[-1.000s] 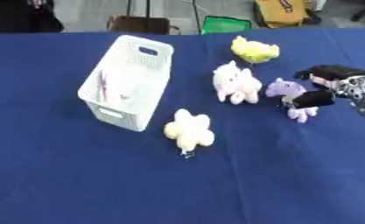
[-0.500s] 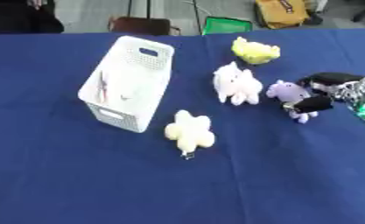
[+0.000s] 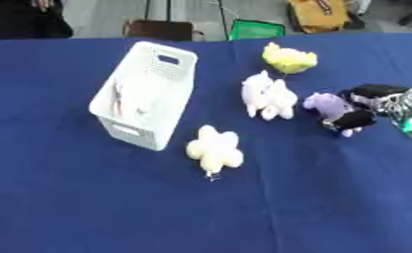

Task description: Pick up objects on the table and place them in the box.

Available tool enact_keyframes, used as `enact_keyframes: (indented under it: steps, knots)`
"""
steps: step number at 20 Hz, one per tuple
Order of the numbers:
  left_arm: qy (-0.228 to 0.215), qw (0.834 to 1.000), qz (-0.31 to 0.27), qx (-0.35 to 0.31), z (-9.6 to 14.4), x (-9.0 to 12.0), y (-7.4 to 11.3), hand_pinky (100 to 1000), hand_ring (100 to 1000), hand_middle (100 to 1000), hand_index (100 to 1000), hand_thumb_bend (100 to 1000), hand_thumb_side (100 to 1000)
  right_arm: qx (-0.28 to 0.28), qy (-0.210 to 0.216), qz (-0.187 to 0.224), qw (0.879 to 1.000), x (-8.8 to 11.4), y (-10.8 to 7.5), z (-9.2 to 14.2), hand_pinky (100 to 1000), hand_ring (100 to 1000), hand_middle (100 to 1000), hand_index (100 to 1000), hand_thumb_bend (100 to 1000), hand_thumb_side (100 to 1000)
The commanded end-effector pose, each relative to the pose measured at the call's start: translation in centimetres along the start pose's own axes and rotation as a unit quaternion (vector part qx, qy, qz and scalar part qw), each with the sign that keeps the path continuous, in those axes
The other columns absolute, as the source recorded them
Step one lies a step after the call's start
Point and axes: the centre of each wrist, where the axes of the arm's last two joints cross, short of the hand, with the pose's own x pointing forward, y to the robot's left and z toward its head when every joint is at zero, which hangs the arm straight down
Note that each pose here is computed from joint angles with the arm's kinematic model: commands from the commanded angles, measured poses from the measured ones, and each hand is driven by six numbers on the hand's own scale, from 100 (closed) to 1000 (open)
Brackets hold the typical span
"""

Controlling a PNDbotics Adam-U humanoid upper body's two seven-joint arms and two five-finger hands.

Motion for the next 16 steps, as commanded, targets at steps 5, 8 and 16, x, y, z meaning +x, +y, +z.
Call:
enact_keyframes:
  steps: [5,8,16]
  knots:
    - [-0.021,1.000,0.007,0.010,-0.76,0.18,0.19,727,745,778,755,100,623,-0.050,0.011,0.010,0.999,-0.26,-1.28,0.81,917,964,661,841,156,795]
    - [-0.021,1.000,0.008,0.010,-0.76,0.19,0.17,727,745,777,755,100,624,-0.060,0.012,0.011,0.998,-0.16,-1.23,0.80,908,942,619,794,100,769]
    - [-0.021,1.000,0.008,0.009,-0.79,0.20,0.14,728,745,777,755,100,624,-0.051,0.011,0.019,0.998,-0.14,-0.66,0.40,902,940,638,814,250,752]
